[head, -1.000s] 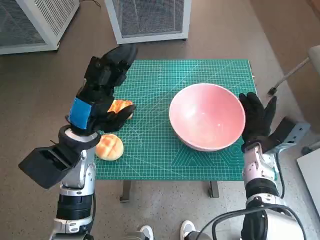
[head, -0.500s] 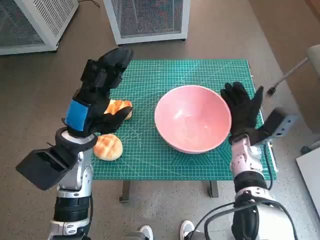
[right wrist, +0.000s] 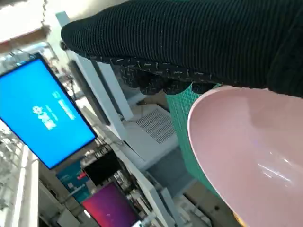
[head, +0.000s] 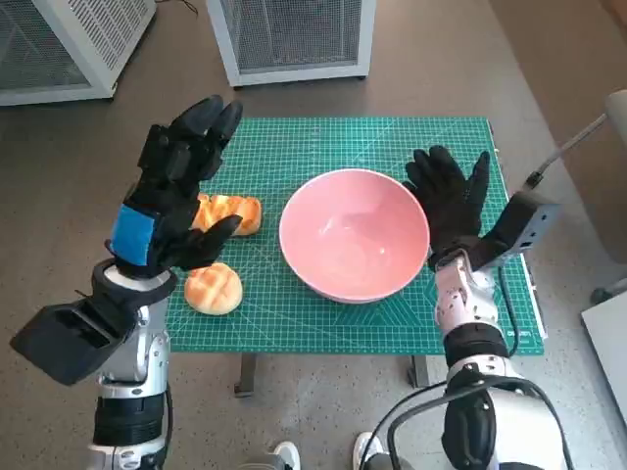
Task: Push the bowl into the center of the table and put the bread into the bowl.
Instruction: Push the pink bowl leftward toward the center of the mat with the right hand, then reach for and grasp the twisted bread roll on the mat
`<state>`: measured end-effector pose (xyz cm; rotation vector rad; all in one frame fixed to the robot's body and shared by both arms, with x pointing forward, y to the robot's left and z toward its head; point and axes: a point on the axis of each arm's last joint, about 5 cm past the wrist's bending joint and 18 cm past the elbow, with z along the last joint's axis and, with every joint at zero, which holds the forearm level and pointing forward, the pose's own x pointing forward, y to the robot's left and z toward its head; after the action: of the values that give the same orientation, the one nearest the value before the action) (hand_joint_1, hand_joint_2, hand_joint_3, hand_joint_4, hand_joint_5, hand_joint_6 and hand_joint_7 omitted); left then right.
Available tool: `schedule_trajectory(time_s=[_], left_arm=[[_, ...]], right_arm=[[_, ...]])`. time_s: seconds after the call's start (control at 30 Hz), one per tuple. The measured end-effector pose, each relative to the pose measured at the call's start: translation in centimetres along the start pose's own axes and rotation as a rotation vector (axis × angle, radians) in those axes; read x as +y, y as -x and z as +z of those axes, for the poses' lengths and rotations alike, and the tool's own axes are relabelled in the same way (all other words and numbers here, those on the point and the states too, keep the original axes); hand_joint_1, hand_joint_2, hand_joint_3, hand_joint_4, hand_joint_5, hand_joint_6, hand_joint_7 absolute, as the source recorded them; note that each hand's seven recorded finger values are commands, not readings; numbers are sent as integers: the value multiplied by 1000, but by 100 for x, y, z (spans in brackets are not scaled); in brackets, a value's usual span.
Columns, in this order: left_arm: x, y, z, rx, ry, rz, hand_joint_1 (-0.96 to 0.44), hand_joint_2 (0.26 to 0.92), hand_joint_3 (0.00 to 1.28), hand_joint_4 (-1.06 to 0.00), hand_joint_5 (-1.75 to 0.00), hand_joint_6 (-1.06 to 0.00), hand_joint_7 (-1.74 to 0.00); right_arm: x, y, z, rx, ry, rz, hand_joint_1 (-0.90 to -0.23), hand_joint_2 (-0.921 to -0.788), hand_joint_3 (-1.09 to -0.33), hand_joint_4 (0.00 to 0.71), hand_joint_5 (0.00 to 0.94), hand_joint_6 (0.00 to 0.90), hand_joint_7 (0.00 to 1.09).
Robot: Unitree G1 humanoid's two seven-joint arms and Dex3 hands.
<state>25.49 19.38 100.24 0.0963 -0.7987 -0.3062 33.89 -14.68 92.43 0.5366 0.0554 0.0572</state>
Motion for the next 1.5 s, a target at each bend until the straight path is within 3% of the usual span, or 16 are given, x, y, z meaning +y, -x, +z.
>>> schedule_trajectory(time_s=[0.4, 0.67, 0.73, 0.97, 1.1, 1.27, 1.5], left_arm=[[19, 51, 17, 10, -7, 22, -615, 921, 324, -275, -9, -99, -425], [34, 71, 28, 14, -20, 28, -619, 921, 323, -269, -4, -103, -416], [44, 72, 31, 15, -27, 30, -620, 921, 324, -266, -3, -104, -413], [110, 65, 31, 43, -94, 13, -620, 921, 310, -235, 0, -93, -399], [197, 44, 51, 89, -190, -36, -599, 921, 189, -114, 0, -34, -302], [395, -39, 163, 237, -382, -185, -538, 882, 58, -15, 1, -4, -169], [482, -246, 343, 466, -612, -300, -492, 813, 8, 0, 1, -9, -143]], right_arm=[[49, -16, 1, 18, 42, 6, -337, -921, -539, 362, 15, 238, 378], [36, -38, 141, -90, 104, 47, -323, -919, -581, 347, 3, 233, 385], [44, -47, 199, -141, 119, 80, -342, -912, -592, 345, 2, 201, 442], [78, -58, 451, -356, 149, 270, -411, -920, -533, 362, 7, 164, 533], [84, -21, 607, -495, 176, 397, -434, -921, -505, 379, 13, 177, 547], [59, 124, 721, -649, 232, 549, -432, -921, -506, 398, 20, 180, 548], [-17, 335, 732, -724, 247, 657, -421, -921, -499, 414, 24, 189, 545]])
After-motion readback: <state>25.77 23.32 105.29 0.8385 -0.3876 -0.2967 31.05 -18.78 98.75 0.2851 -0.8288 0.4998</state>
